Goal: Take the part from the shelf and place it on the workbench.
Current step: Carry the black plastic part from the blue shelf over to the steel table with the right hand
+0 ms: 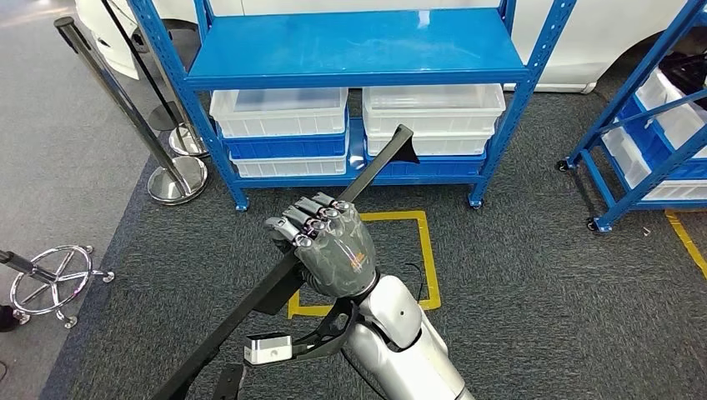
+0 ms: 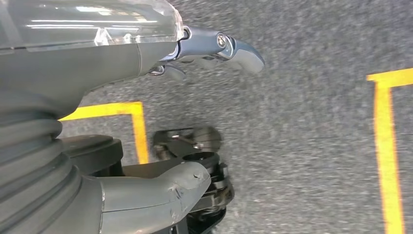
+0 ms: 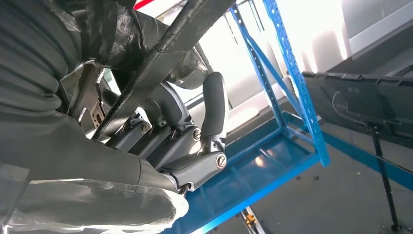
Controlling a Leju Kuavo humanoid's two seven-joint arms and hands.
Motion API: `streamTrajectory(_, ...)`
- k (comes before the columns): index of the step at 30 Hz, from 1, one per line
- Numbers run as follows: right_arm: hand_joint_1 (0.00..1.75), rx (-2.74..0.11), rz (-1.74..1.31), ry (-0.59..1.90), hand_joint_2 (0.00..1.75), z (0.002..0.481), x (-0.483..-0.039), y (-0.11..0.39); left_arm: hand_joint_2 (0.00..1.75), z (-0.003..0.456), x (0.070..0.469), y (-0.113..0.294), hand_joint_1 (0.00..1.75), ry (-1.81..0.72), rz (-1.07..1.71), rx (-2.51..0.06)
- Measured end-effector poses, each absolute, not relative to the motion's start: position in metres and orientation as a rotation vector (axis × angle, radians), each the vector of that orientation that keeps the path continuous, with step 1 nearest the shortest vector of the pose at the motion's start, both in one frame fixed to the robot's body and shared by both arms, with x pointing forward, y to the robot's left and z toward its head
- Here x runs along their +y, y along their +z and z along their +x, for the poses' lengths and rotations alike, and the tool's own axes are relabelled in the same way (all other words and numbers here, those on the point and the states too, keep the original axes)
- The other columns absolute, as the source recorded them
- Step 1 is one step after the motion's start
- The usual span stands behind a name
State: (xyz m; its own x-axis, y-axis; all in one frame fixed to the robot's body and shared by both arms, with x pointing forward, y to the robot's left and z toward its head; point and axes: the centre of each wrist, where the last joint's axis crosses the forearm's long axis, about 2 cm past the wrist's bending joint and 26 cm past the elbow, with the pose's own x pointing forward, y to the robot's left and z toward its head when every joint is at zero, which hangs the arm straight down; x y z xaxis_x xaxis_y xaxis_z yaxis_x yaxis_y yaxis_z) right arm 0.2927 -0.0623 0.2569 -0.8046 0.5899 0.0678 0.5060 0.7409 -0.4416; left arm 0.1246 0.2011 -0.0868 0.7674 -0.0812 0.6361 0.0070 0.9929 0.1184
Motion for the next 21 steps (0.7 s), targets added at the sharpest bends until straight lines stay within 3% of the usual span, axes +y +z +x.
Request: streamTrajectory(21, 1.75, -2.738, -0.87, 0.591, 1.75, 0.2948, -0.0638, 0.2596, 1.75, 0.1324, 0.201, -0.0846, 0.0, -0.07, 0.11, -0.714)
